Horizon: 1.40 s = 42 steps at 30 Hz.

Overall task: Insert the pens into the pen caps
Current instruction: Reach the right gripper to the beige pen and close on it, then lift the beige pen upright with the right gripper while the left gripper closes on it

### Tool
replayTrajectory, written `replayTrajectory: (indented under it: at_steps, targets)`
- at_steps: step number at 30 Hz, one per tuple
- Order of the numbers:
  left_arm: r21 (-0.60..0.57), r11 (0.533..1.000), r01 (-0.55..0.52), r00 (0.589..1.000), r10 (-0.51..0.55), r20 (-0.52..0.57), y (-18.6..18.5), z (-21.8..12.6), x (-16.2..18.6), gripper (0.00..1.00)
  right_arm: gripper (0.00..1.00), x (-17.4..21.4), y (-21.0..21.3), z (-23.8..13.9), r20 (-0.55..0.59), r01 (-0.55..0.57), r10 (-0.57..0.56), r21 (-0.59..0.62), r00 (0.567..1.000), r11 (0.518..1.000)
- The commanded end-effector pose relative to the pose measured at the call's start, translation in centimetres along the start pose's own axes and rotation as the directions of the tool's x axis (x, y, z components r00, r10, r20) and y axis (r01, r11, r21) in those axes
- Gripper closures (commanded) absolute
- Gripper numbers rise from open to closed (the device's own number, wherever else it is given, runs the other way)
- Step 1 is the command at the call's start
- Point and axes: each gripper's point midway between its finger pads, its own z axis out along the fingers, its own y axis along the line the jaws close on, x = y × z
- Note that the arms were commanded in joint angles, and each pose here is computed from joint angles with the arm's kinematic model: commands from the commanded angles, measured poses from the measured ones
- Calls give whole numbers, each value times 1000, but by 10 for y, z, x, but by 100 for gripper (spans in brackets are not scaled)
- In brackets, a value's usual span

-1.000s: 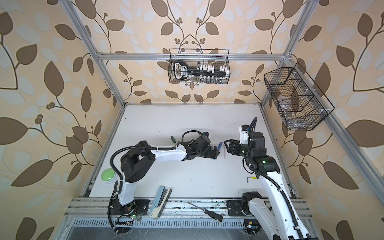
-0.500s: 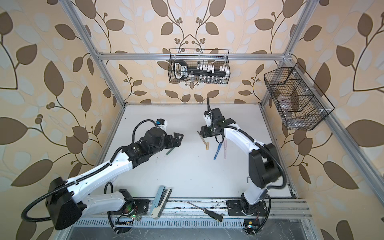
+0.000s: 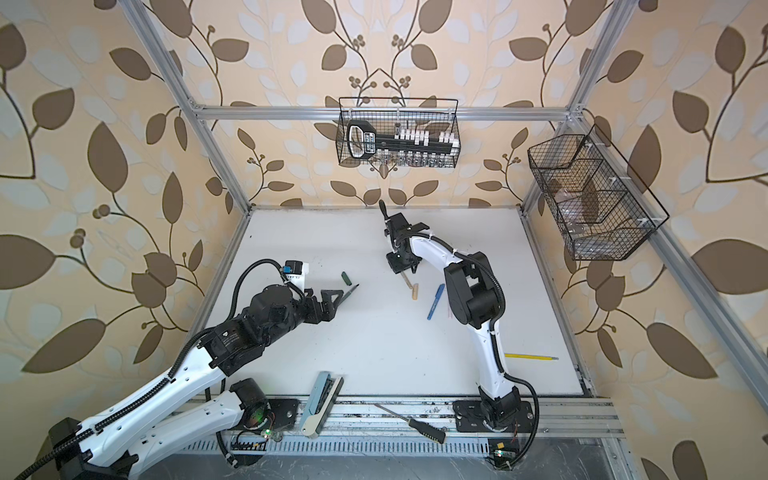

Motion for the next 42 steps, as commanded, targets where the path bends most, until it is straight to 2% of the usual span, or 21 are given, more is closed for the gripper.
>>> replayTrajectory:
  at_steps: [1,7,15,20,23,27,30,36,38,42]
  targets:
    - [-32,999,-30,999,31,10,5,2,-1,1,56,11,-1,12,-69,59,-57,28,996,998]
    - [-28,999,-37,999,37,-14,2,8,3,1,62,13,3,25,-93,54,-53,7,994,999]
    - [-15,999,-39,999,39,-22,1,11,5,1,83,17,14,31,-95,27,-29,-30,995,999]
    - [-4,999,-45,998,45,-43,-2,20,11,1,92,-3,23,11,13,-61,63,-126,998,990]
    - [21,999,-49,998,50,-44,-6,26,13,1,93,-17,29,-11,108,-112,139,-229,984,967]
    - [65,997,-50,997,54,-60,-14,40,20,1,93,-27,37,-49,224,-151,261,-412,939,898]
    - [123,991,-47,995,57,-76,-25,56,27,1,93,-25,40,-81,297,-166,353,-507,887,846]
    - [330,943,-26,990,71,-123,-66,91,42,1,93,-2,46,-134,364,-194,560,-684,744,703]
    - [383,924,2,988,56,-141,-76,101,43,1,93,10,48,-146,378,-197,596,-705,708,681]
    - [474,876,85,989,-16,-147,-84,110,33,1,92,29,52,-162,409,-196,601,-691,687,695]
